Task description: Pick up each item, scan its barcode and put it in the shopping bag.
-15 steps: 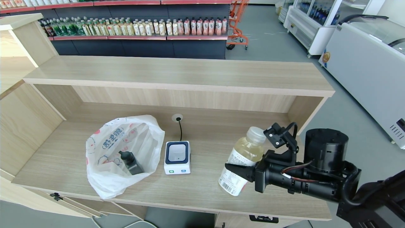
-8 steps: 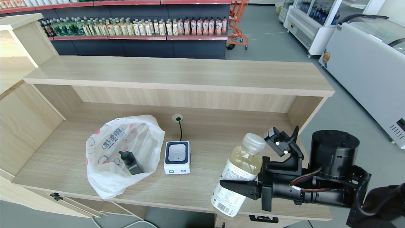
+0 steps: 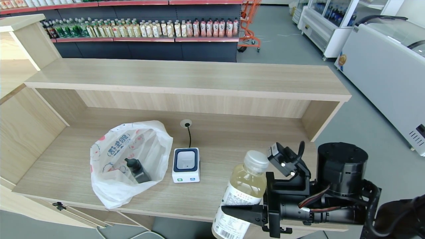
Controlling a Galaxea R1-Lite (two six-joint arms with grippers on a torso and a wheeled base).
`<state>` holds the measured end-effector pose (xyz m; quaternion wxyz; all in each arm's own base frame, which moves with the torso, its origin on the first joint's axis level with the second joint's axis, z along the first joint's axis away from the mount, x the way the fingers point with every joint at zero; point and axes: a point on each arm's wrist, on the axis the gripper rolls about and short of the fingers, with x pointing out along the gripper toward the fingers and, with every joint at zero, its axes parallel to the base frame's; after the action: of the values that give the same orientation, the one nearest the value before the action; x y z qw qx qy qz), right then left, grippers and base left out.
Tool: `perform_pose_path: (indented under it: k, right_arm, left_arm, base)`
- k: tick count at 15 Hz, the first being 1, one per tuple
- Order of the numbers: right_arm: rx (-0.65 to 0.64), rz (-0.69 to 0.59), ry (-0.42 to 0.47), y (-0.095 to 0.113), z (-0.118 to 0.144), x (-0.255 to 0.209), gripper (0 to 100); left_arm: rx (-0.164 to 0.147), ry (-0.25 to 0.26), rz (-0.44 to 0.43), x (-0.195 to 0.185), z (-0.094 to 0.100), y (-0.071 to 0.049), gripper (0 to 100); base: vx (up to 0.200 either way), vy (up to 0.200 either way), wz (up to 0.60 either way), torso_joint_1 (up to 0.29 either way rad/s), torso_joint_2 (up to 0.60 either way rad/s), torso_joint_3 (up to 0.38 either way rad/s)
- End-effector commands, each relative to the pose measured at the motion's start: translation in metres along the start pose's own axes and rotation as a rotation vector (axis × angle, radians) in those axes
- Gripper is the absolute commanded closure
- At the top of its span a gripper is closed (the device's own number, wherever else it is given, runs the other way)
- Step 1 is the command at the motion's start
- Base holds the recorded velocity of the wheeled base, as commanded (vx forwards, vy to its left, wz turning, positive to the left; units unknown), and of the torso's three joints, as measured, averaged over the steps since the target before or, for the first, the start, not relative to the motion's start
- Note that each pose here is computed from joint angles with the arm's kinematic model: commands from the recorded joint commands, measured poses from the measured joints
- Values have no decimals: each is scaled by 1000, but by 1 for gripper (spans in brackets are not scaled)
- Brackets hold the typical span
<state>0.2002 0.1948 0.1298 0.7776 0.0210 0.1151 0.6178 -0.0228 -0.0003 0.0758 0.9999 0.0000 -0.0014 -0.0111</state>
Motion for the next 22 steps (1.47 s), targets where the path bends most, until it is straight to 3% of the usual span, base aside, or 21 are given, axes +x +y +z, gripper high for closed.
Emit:
perform_pose_path:
  k: [1,22]
  right_arm:
    - [1,26,8,4,-1,5,100]
    - [2,61,42,6,-6,25,100]
  left_arm:
    - [0,1,1,0,0,0,0]
    - [0,1,1,0,0,0,0]
  base:
    - [0,0,0,0,0,0]
    - [0,0,0,0,0,0]
